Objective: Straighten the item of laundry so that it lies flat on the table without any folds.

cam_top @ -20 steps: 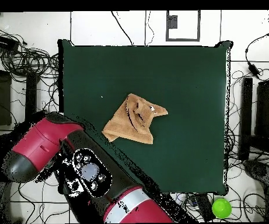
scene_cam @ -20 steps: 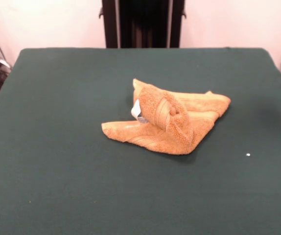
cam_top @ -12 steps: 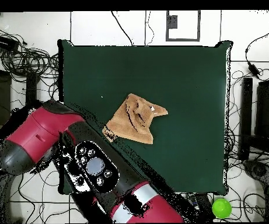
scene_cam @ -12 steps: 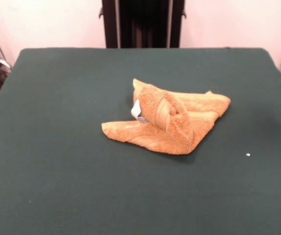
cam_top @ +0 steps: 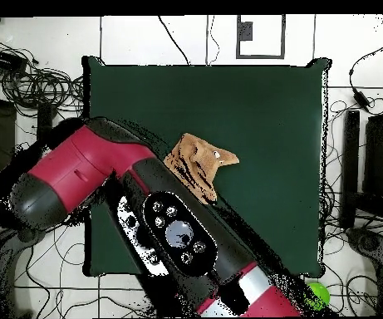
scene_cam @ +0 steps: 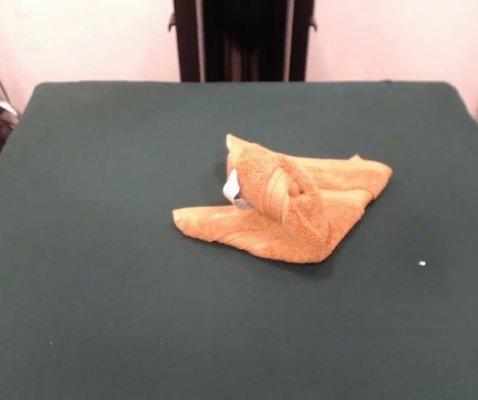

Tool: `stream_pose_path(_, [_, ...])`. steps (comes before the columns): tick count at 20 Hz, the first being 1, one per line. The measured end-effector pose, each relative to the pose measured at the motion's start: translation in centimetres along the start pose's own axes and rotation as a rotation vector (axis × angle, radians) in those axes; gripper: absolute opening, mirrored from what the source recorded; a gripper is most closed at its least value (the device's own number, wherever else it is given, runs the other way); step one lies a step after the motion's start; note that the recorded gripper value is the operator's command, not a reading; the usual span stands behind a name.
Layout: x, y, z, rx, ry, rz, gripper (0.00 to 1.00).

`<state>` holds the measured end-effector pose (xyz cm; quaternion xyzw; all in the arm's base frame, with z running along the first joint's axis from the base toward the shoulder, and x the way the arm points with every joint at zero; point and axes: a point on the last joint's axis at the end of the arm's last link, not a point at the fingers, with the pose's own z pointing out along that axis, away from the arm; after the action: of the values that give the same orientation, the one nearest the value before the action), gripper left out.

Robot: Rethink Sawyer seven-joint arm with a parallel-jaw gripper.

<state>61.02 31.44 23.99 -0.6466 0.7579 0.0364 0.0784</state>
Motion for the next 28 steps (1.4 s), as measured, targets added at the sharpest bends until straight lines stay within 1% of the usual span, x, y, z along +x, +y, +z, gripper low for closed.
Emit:
stream_pose_path(4, [0.5, -1.4, -0.2, 0.012, -0.010, 0.006, 1.00])
stream_pose_path(10, [1.2, -2.8, 0.2, 0.023, -0.017, 0.018, 1.00])
stream_pose_path(21, [0.9, -3.8, 3.4, -0.030, -0.060, 0.045, 1.00])
stream_pose_path(28, [1.0, -4.5, 4.7, -0.033, -0.068, 0.046, 1.00])
